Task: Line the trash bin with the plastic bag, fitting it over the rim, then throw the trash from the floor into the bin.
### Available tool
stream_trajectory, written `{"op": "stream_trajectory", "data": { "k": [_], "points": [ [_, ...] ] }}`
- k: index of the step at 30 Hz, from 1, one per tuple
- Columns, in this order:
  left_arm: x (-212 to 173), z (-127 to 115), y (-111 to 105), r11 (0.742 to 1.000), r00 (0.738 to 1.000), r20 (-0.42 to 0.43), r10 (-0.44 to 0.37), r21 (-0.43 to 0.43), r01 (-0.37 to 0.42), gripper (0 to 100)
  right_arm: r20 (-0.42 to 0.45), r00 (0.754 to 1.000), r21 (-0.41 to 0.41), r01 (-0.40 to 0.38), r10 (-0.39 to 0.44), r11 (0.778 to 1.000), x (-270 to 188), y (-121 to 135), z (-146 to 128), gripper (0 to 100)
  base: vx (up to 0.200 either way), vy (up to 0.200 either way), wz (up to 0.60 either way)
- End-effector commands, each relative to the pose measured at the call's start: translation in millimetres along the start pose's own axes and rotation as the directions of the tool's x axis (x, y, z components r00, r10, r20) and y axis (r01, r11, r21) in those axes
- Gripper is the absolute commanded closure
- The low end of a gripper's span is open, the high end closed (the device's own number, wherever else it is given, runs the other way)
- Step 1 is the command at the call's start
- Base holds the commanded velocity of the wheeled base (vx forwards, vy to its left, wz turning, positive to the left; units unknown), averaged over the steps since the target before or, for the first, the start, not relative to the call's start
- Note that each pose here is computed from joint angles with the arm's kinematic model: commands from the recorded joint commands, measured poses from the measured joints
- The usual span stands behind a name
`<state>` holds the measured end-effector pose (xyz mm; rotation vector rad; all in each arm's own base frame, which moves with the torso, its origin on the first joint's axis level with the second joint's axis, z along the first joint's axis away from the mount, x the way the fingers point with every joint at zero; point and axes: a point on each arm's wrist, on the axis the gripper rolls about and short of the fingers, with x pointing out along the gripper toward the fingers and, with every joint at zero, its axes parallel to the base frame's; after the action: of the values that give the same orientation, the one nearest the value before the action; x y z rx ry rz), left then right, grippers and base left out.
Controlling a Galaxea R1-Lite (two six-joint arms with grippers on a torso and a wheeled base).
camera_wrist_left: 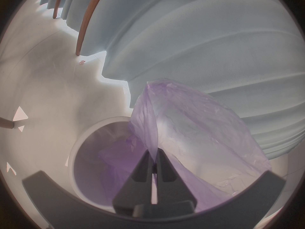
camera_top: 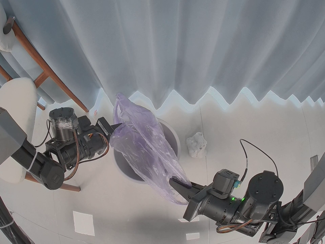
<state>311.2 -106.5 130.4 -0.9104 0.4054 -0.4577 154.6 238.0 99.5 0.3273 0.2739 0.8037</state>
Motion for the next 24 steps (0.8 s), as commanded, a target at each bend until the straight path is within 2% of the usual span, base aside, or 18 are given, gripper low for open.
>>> {"op": "stream_trajectory", "data": {
  "k": [1,5,10,17,19,24],
  "points": [
    [-4.1,9.0,3.0,1.0,1.0,0.026,0.015,0.0,-0.015,100,0.033,0.999,0.002,0.008,-0.008,1.0,3.4,-6.8,8.8,100,0.0,0.0,0.0],
    [-17.1,26.4,-2.2,1.0,0.997,0.079,0.012,0.014,-0.013,100,0.069,0.997,0.013,0.019,-0.019,1.0,10.0,-18.2,20.5,100,0.0,0.0,0.0],
    [-33.7,42.0,-9.3,0.997,0.994,0.095,0.059,0.038,-0.063,100,0.11,0.994,0.024,0.018,-0.02,1.0,25.8,-31.9,34.4,100,0.0,0.0,0.0],
    [-38.2,32.9,-15.0,0.994,0.994,0.028,0.103,0.046,-0.104,100,0.143,0.988,0.03,0.049,-0.053,0.998,53.0,-51.1,38.7,100,0.0,0.0,0.0],
    [-35.8,25.6,-11.1,0.991,0.993,0.0,0.119,0.067,-0.119,100,0.146,0.987,0.033,0.069,-0.073,0.997,67.1,-68.1,37.4,100,0.0,0.0,0.0],
    [-28.5,18.7,-2.7,0.988,0.99,-0.027,0.138,0.075,-0.136,100,0.142,0.985,0.041,0.089,-0.094,0.995,77.6,-85.7,33.8,100,0.0,0.0,0.0]
  ]
}}
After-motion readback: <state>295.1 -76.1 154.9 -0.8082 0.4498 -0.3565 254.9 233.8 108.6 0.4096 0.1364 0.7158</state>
